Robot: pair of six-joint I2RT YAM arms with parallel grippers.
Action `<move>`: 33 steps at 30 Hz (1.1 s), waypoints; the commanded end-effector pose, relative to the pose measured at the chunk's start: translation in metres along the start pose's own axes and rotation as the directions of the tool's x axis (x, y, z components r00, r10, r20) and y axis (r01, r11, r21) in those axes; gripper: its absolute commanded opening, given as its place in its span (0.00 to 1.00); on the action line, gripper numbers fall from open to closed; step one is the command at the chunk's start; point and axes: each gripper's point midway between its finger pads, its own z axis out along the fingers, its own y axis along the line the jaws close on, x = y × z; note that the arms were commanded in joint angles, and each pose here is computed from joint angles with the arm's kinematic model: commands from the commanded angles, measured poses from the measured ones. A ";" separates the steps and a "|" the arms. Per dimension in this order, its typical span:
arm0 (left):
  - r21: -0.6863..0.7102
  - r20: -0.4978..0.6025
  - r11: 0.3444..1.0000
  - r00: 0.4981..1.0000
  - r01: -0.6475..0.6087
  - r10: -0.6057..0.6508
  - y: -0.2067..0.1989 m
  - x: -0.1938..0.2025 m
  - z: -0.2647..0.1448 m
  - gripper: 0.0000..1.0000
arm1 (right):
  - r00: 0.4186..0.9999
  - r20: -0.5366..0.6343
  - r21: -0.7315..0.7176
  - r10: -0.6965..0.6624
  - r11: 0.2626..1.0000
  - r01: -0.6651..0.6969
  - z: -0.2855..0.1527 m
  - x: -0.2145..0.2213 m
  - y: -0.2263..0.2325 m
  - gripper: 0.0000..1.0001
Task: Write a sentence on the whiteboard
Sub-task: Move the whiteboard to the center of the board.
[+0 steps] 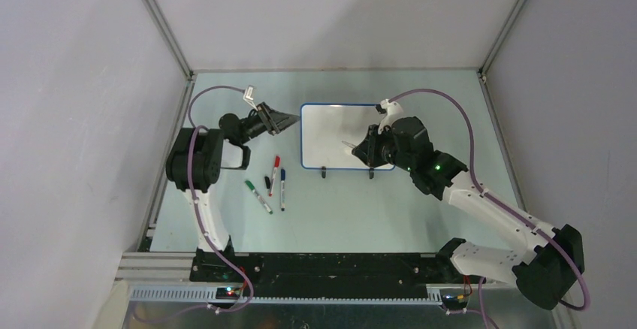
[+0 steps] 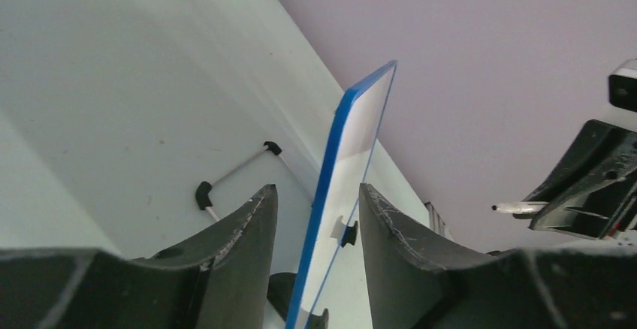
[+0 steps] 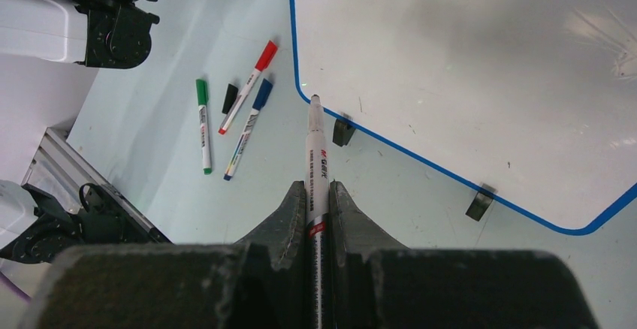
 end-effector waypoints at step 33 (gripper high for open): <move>0.059 -0.043 0.998 0.999 0.002 0.000 -0.040 0.044 -0.010 0.27 | 1.000 0.003 -0.040 0.009 0.999 -0.008 -0.021 -0.006 0.013 0.00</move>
